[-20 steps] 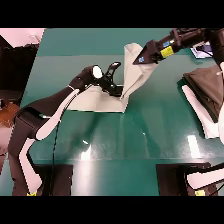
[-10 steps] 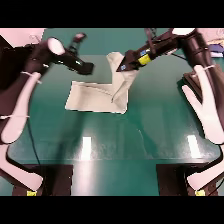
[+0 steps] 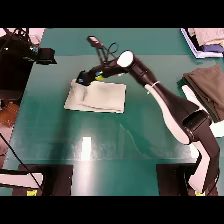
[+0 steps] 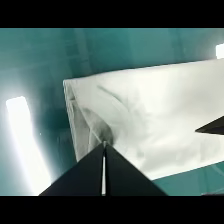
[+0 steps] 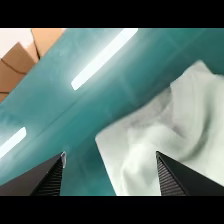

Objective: Fold the shirts.

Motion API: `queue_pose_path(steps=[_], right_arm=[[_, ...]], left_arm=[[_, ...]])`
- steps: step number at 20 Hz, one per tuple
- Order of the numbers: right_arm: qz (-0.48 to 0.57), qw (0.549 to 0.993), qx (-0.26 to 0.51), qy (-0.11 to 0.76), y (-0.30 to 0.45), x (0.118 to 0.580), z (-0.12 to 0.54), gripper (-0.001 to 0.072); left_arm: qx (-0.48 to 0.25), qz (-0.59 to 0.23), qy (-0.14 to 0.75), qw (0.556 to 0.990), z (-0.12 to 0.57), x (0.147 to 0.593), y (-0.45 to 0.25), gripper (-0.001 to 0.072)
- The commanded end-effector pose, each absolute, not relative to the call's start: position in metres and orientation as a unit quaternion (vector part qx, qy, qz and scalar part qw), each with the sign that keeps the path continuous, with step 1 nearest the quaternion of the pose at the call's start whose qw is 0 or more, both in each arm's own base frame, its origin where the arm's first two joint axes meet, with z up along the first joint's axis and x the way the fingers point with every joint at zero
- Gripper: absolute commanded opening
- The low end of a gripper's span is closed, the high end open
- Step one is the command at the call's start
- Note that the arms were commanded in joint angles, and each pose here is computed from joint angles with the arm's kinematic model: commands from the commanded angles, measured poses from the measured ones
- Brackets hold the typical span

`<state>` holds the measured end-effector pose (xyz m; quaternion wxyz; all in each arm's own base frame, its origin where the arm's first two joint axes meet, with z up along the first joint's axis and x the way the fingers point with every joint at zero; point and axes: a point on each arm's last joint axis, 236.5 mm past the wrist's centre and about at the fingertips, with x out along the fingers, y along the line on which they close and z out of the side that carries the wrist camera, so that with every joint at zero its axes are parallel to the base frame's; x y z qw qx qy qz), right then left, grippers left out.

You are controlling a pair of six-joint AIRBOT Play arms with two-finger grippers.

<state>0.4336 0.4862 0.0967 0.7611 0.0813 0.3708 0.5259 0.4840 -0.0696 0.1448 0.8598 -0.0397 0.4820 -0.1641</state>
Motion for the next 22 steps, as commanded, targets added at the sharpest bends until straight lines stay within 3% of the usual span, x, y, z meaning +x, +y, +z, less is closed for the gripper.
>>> queue_pose_path(steps=[1, 3, 6, 12, 14, 16, 22], right_arm=[[0.511, 0.796, 0.010, 0.326, 0.482, 0.439, 0.097, 0.0647], [0.485, 0.777, -0.016, 0.400, 0.432, 0.426, 0.082, 0.0588], [0.444, 0.735, -0.004, 0.512, 0.355, 0.400, 0.052, 0.0577], [0.284, 0.738, 0.164, 0.590, 0.243, 0.399, -0.011, 0.0589], [0.262, 0.730, 0.242, 0.583, 0.239, 0.403, -0.020, 0.0702], [0.245, 0.721, 0.284, 0.583, 0.240, 0.405, -0.035, 0.0700], [0.285, 0.680, 0.316, 0.597, 0.303, 0.413, -0.062, 0.0696]], left_arm=[[-0.038, -0.162, 0.498, 0.851, 0.145, 0.473, -0.063, 0.0027], [-0.038, -0.163, 0.501, 0.849, 0.144, 0.471, -0.063, 0.0028], [-0.040, -0.166, 0.500, 0.849, 0.144, 0.471, -0.065, 0.0028], [-0.041, -0.166, 0.499, 0.849, 0.145, 0.472, -0.065, 0.0028], [-0.045, -0.171, 0.499, 0.848, 0.145, 0.471, -0.068, 0.0027], [-0.050, -0.176, 0.497, 0.848, 0.147, 0.471, -0.071, 0.0027], [-0.051, -0.177, 0.498, 0.848, 0.147, 0.471, -0.072, 0.0028]])
